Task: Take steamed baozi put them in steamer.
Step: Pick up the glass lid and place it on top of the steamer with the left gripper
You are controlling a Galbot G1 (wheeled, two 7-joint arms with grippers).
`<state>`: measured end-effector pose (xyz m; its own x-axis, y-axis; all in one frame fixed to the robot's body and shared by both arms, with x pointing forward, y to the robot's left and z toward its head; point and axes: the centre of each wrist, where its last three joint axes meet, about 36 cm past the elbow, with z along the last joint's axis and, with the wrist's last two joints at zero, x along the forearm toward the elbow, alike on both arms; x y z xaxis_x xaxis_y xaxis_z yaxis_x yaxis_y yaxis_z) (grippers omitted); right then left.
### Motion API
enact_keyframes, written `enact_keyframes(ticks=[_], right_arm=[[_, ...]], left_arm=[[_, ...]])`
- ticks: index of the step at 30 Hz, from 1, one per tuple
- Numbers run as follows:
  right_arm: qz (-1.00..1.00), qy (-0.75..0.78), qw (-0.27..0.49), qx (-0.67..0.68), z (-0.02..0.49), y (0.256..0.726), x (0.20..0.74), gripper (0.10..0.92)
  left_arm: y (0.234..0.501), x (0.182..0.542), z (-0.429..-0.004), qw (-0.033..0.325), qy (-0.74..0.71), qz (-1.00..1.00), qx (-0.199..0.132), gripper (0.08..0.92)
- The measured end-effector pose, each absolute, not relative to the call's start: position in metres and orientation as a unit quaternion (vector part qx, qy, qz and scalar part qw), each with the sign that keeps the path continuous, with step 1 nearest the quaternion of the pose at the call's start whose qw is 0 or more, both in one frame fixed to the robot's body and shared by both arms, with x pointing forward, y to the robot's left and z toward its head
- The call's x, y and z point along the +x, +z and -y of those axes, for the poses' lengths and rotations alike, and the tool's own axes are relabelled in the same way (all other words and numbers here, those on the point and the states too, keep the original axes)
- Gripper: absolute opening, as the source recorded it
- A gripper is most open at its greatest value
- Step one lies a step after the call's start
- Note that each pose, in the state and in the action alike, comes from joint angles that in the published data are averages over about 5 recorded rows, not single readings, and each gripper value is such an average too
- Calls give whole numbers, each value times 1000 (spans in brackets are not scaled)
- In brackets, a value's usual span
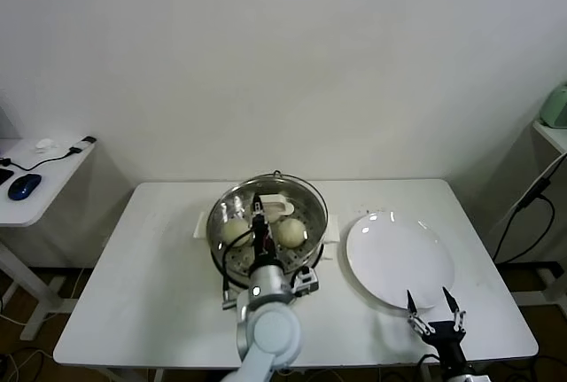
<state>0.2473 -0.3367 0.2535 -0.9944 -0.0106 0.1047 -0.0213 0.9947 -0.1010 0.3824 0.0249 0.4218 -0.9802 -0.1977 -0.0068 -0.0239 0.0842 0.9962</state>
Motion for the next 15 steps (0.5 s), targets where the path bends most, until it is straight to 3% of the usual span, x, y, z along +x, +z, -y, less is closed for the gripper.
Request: enact_keyframes(ticks=[15], right_arm=[[997,51,50,8,331,248,247,823]], left_arm=[[409,380,-28,74,-683,723,77,137]])
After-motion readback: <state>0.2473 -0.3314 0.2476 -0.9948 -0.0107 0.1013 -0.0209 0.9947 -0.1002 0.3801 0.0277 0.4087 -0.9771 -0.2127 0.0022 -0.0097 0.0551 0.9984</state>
